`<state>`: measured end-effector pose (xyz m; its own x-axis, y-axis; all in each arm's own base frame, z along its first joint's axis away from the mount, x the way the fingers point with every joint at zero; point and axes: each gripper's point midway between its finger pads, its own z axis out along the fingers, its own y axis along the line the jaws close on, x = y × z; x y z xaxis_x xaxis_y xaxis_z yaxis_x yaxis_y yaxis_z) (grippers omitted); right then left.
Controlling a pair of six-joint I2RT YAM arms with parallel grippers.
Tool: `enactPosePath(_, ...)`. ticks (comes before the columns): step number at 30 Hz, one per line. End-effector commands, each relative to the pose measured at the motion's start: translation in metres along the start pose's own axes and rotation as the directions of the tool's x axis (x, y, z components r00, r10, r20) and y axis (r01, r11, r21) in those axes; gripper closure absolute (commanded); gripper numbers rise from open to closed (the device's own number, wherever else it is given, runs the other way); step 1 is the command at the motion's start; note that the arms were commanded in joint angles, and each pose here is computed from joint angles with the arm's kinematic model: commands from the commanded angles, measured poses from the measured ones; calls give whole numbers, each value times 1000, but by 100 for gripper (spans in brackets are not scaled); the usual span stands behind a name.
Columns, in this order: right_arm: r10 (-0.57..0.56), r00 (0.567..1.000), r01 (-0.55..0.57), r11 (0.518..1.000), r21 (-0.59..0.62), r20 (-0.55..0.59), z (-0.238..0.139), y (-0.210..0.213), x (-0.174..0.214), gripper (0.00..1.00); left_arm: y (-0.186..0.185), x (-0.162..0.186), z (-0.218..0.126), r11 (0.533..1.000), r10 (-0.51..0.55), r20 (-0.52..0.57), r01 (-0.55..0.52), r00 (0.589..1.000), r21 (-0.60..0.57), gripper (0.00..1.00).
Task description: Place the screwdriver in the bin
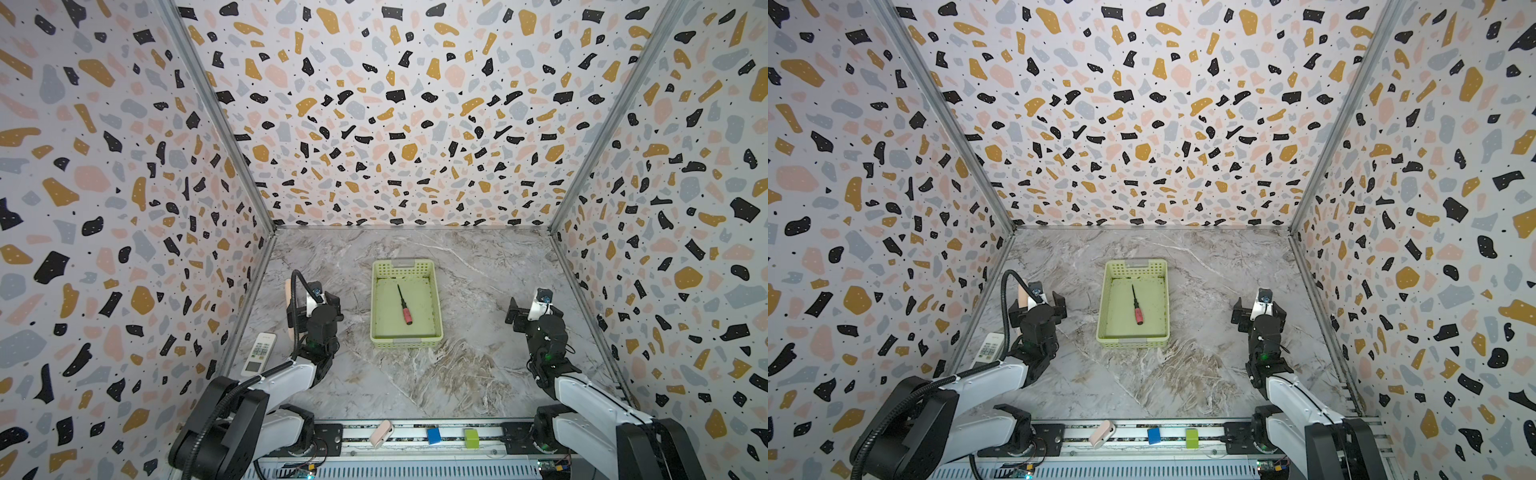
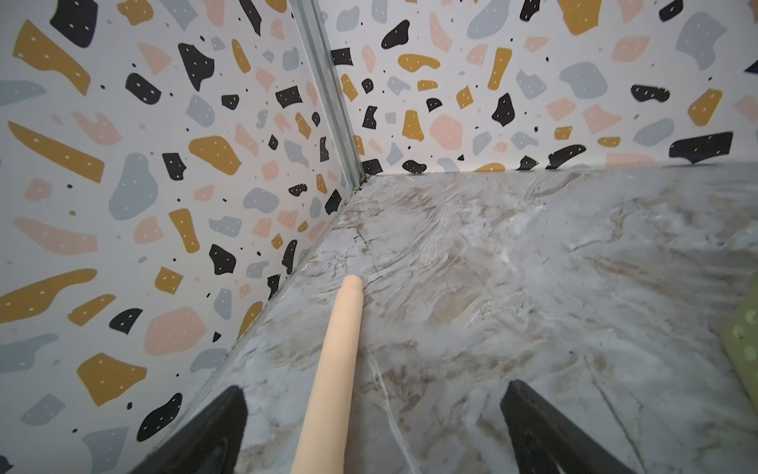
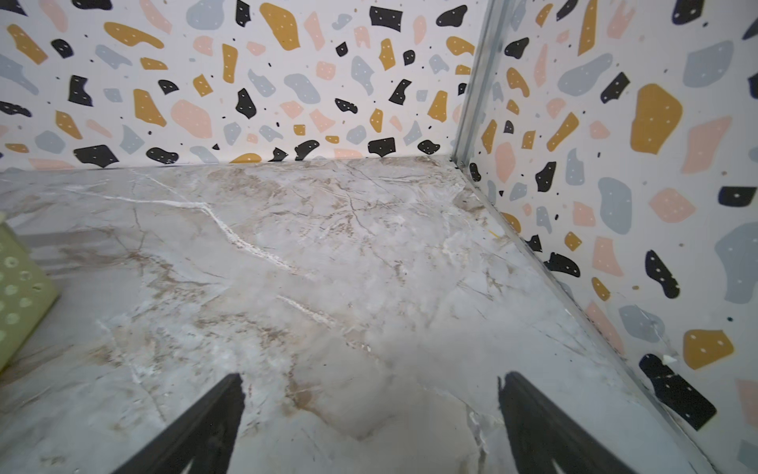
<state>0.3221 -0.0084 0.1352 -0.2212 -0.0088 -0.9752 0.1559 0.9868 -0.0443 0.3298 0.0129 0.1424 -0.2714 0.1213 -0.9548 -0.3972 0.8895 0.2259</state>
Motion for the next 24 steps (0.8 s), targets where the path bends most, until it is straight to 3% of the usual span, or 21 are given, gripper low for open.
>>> enactPosePath(1,4,983,0,1000,-23,181,2,0,-39,1,12,-26,-3,996,-67,111,74,991,-51,1)
enactPosePath(8,-81,994,87,993,-76,79,28,15,-15,1,24,-10,0,988,-83,112,97,990,-121,1)
enactPosePath(13,-54,996,63,989,-131,71,39,25,-16,1,20,-3,6,990,-123,129,131,984,-55,0)
enactPosePath(20,-25,983,58,982,-179,179,27,29,-9,1,5,-3,24,992,-113,80,109,990,59,0)
enactPosePath(24,-64,990,93,966,-242,127,36,43,-2,1,-1,-2,31,986,-119,61,110,991,126,1)
